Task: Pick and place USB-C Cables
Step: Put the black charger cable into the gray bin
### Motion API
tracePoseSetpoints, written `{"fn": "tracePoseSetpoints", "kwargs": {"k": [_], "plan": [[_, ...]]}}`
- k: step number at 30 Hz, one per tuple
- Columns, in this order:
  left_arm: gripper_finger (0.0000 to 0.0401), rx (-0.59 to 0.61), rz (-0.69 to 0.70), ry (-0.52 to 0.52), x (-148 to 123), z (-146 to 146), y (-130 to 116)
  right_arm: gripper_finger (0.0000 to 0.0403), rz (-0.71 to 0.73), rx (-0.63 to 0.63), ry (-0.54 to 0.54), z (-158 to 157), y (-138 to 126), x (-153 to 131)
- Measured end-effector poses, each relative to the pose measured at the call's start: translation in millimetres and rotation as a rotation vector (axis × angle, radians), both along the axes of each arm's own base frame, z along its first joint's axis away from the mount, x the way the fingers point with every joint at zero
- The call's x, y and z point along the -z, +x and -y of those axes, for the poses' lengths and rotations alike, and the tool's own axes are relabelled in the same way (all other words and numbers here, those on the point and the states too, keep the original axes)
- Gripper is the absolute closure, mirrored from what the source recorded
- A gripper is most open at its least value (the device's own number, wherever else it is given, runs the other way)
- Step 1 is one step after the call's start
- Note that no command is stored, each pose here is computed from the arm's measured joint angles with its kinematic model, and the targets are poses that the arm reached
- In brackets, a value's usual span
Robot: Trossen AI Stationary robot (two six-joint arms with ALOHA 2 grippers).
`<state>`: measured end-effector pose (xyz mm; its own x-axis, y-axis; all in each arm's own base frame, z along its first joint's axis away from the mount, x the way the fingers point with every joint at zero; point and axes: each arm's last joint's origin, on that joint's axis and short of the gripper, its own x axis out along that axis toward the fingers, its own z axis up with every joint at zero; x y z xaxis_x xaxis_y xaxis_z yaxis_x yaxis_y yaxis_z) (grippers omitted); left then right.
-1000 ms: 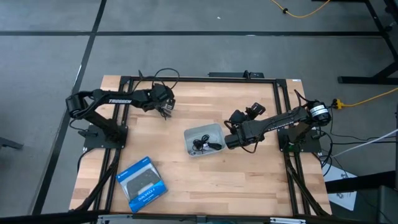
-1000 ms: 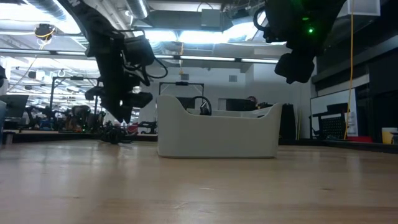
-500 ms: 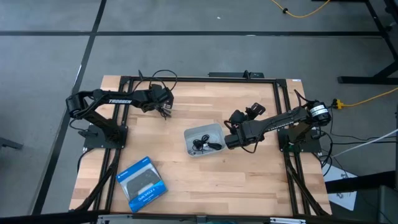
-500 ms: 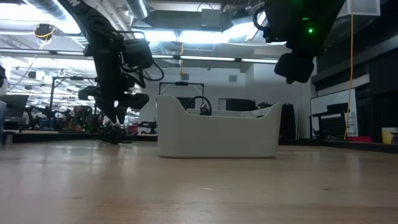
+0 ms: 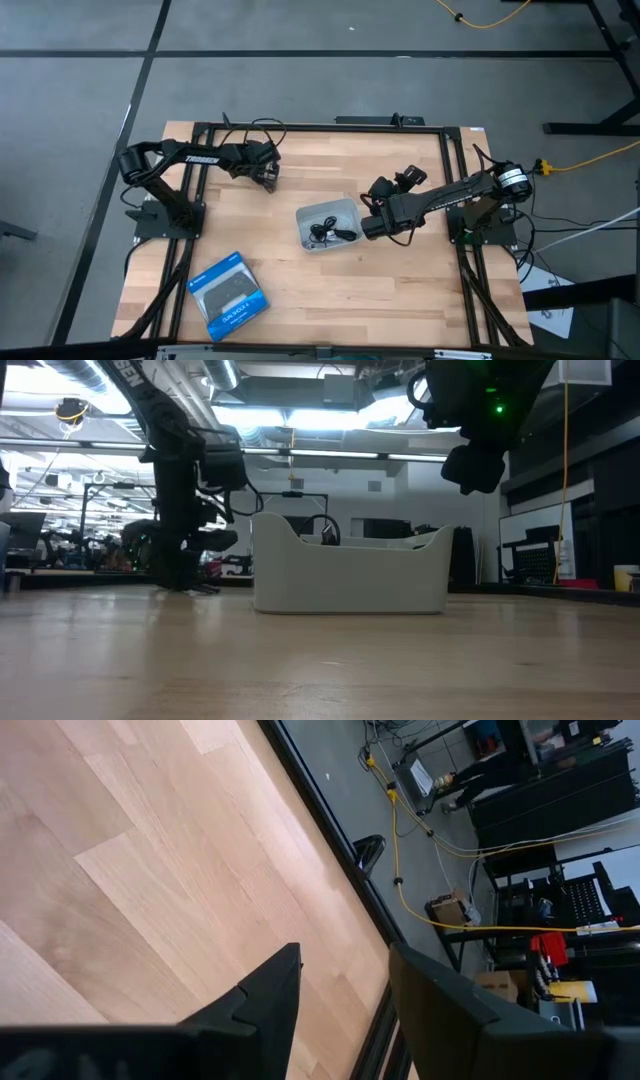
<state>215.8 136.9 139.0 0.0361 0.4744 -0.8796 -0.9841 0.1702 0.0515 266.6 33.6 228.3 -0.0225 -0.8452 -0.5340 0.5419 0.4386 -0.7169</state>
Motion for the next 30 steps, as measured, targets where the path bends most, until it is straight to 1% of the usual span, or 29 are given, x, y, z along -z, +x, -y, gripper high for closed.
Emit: {"fn": "tracePoseSetpoints", "kwargs": {"k": [2, 6, 9, 13, 17, 22, 26, 30], "plan": [[0.0327, 0.032, 0.015, -0.04, 0, 1, 1, 0.0244, 0.001, 0.0, 0.0, 0, 0, 0], [0.0387, 0.132, 0.028, -0.061, 0, 3, 5, 0.0244, 0.001, 0.001, 0.0, 0, 0, 0], [0.0393, 0.206, 0.045, -0.047, -1, 4, 10, 0.0244, 0.001, 0.001, 0.0, 0, 0, 0], [0.0397, 0.335, 0.135, 0.001, -10, 6, 21, 0.0244, 0.002, 0.001, 0.0, 0, 0, 0], [0.0398, 0.453, 0.28, 0.092, -36, 15, 30, 0.0244, -0.008, -0.002, -0.001, 0, 0, 0], [0.0399, 0.594, 0.401, 0.206, -68, 41, 36, 0.0244, -0.058, 0.013, -0.003, 1, -5, -2], [0.0399, 0.748, 0.5, 0.33, -89, 63, 45, 0.0244, -0.063, 0.066, 0.034, 0, -10, -2], [0.0399, 0.914, 0.607, 0.486, -106, 84, 58, 0.0244, -0.077, 0.054, 0.049, -6, -13, 1]]}}
